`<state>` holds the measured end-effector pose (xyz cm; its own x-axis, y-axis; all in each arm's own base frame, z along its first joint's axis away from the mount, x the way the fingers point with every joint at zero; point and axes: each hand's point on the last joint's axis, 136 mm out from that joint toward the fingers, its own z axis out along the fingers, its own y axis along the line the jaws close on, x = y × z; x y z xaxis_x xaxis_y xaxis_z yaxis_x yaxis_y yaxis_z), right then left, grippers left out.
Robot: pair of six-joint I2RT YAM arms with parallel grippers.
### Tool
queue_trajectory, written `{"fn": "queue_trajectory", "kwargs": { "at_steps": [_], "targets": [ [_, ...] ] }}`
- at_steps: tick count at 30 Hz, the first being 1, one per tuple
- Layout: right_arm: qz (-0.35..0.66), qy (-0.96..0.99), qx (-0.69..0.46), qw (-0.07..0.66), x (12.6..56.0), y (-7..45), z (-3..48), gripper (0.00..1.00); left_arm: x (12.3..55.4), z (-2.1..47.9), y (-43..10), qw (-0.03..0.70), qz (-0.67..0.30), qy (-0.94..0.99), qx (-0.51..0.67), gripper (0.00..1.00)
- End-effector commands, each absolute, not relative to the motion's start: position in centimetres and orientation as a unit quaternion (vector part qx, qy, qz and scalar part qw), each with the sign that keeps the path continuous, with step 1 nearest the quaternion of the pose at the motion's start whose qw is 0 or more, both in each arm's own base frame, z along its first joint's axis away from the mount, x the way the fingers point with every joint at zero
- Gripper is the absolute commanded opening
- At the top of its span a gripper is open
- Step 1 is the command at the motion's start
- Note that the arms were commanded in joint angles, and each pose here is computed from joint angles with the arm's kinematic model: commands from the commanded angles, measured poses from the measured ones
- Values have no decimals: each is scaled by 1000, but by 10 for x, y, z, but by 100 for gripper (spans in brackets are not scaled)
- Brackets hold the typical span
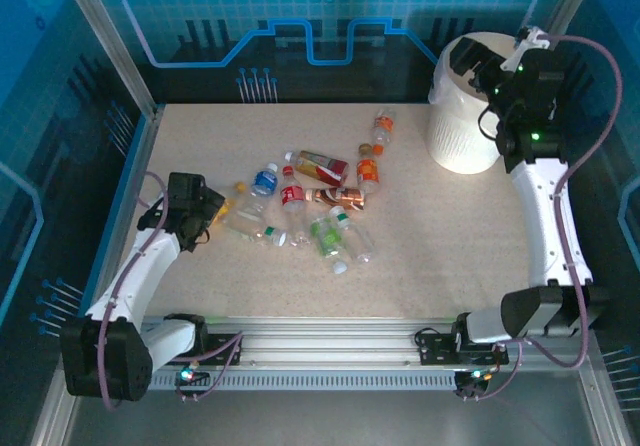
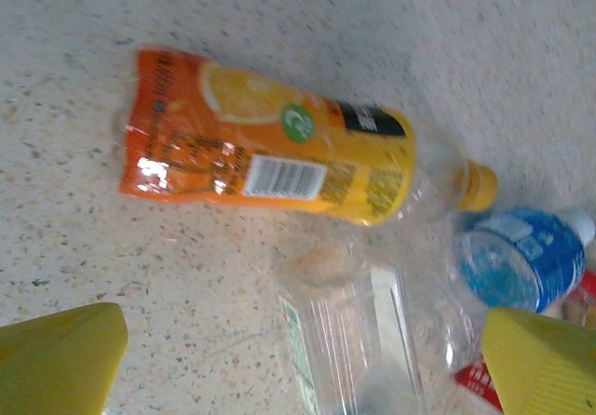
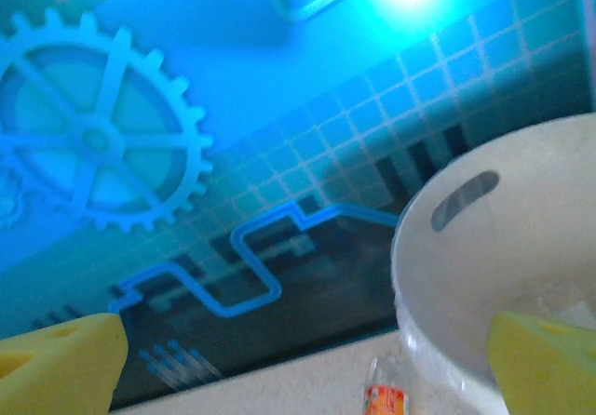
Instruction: Put the plastic bottles in the bin
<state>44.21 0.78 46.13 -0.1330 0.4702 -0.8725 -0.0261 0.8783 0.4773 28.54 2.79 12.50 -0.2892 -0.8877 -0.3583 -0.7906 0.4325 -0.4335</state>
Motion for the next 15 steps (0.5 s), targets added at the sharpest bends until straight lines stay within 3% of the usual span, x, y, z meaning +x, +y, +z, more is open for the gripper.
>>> {"fn": "queue_trajectory", "kwargs": {
  "at_steps": [1,15],
  "targets": [
    [219,752,56,619,422,43,450,100,274,122,44,279,-86,750,-594,99],
    [232,804,-60,545,362,93,411,100,310,93,49,264,-223,574,-742,99]
  ]
}}
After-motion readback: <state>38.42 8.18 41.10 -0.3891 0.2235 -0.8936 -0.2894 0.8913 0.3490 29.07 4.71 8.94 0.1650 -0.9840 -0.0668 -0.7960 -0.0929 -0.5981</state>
